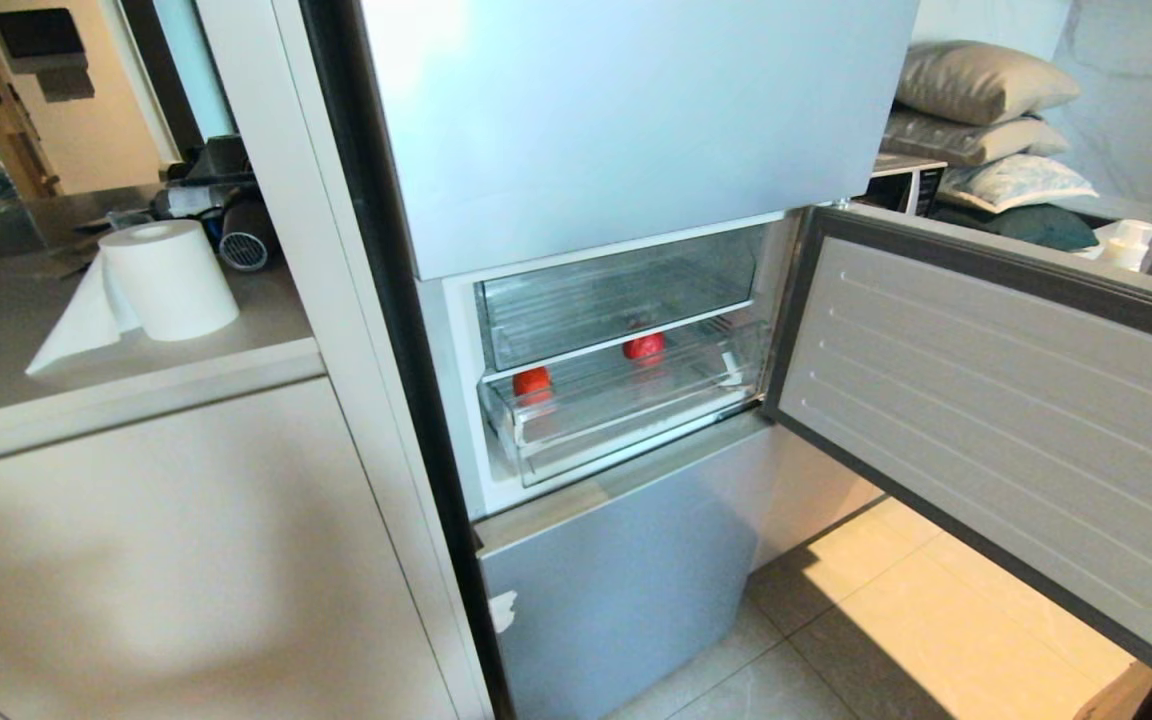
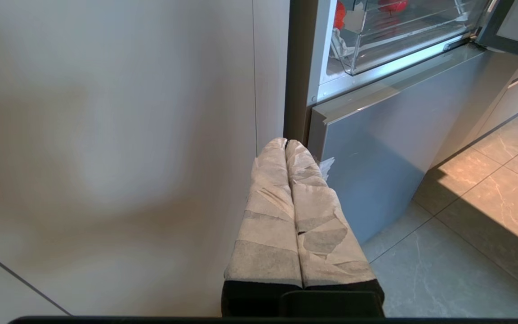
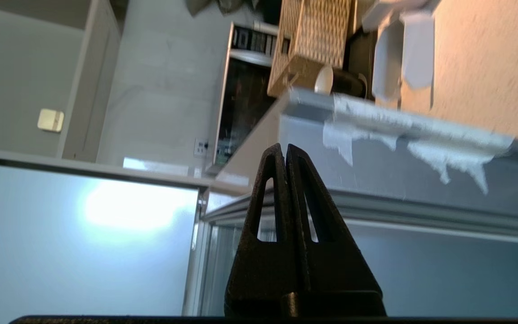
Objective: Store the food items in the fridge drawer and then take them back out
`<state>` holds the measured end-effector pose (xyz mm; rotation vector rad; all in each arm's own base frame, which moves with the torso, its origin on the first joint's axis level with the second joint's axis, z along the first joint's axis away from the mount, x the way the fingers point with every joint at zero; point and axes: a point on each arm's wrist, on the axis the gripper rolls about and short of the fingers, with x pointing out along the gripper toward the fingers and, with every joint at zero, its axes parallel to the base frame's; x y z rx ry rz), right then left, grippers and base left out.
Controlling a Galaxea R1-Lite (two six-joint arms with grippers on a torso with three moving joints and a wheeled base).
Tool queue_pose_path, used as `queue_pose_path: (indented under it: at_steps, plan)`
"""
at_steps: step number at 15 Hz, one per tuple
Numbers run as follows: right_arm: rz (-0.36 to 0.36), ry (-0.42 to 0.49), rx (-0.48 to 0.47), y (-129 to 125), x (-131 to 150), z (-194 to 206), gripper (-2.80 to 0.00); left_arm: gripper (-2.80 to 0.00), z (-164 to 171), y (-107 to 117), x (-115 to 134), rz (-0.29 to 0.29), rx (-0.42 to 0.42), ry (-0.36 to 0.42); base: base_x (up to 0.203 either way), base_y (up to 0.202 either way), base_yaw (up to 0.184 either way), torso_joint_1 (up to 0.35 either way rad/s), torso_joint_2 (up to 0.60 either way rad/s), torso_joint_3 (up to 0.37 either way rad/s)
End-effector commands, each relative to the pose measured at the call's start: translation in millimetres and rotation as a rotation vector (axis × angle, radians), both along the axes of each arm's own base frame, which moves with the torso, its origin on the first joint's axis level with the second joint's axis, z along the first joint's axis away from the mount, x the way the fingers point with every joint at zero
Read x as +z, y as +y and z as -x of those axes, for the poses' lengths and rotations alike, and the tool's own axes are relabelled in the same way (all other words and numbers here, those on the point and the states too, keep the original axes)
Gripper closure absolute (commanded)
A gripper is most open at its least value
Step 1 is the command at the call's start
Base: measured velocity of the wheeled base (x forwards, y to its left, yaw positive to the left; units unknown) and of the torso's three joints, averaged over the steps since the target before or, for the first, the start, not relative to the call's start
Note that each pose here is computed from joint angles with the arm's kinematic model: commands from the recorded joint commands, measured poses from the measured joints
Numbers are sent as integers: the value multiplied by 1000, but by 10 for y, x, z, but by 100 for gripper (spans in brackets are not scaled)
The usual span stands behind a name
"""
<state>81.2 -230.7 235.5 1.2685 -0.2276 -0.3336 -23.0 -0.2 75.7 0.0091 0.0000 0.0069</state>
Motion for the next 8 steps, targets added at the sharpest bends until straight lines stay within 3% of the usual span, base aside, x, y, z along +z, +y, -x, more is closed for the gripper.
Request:
queue_pose_path:
  at_steps: [1, 6, 8]
  plan:
    - [18, -8, -21, -22, 58, 51, 0, 0, -1, 0, -1, 0, -1, 2, 0, 0, 0, 0, 0, 0]
    - [-146, 30, -19, -652, -396, -123, 0, 0, -1, 0, 1, 0, 1, 1, 0, 0, 0, 0, 0, 0]
    - [-159, 33, 1, -840, -469, -230, 0, 0, -1, 0, -1, 0, 1, 2, 0, 0, 0, 0, 0, 0]
